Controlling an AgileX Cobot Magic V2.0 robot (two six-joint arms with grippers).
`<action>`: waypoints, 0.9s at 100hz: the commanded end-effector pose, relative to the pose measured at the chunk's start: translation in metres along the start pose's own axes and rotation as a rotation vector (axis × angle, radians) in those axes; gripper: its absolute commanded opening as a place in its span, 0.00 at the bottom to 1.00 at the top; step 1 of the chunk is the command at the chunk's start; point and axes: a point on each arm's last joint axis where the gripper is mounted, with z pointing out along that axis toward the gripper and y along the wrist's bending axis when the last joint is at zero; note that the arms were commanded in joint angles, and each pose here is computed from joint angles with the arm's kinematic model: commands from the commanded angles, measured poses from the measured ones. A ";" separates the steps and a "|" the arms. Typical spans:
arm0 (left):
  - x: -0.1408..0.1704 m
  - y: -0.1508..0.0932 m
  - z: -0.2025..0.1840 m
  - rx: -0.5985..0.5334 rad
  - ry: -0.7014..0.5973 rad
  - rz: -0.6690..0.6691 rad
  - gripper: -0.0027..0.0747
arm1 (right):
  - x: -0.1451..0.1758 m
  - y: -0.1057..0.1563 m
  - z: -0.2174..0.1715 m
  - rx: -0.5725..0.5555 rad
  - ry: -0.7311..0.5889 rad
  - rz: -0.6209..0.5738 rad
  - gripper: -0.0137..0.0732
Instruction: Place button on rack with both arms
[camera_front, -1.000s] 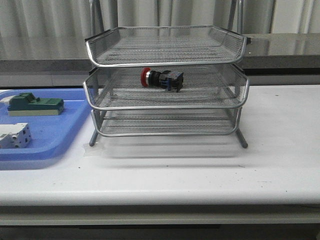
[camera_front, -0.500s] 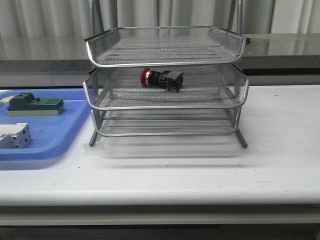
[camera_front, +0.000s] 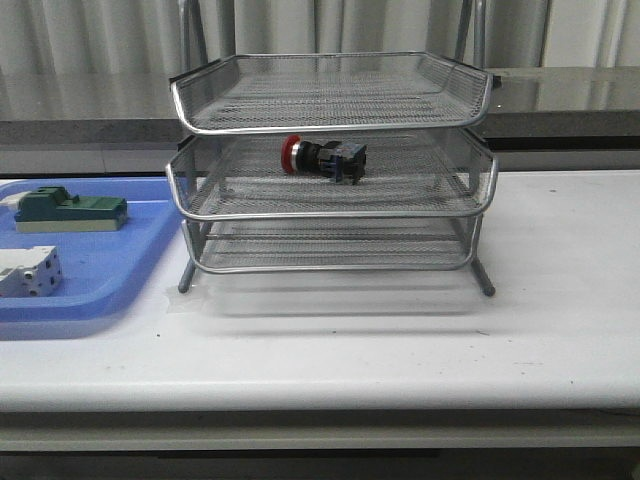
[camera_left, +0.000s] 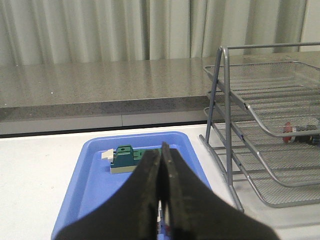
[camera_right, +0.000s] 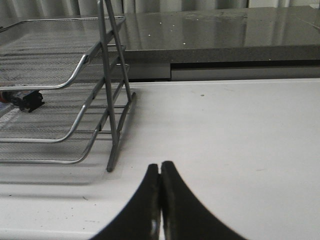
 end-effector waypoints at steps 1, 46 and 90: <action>-0.013 0.003 -0.001 -0.037 -0.078 -0.030 0.01 | -0.006 0.001 -0.004 -0.027 -0.127 -0.007 0.09; -0.013 0.003 -0.001 -0.037 -0.078 -0.030 0.01 | 0.018 0.001 0.000 -0.049 -0.193 0.001 0.09; -0.013 0.003 -0.001 -0.037 -0.078 -0.030 0.01 | 0.019 0.001 0.000 -0.049 -0.191 0.001 0.09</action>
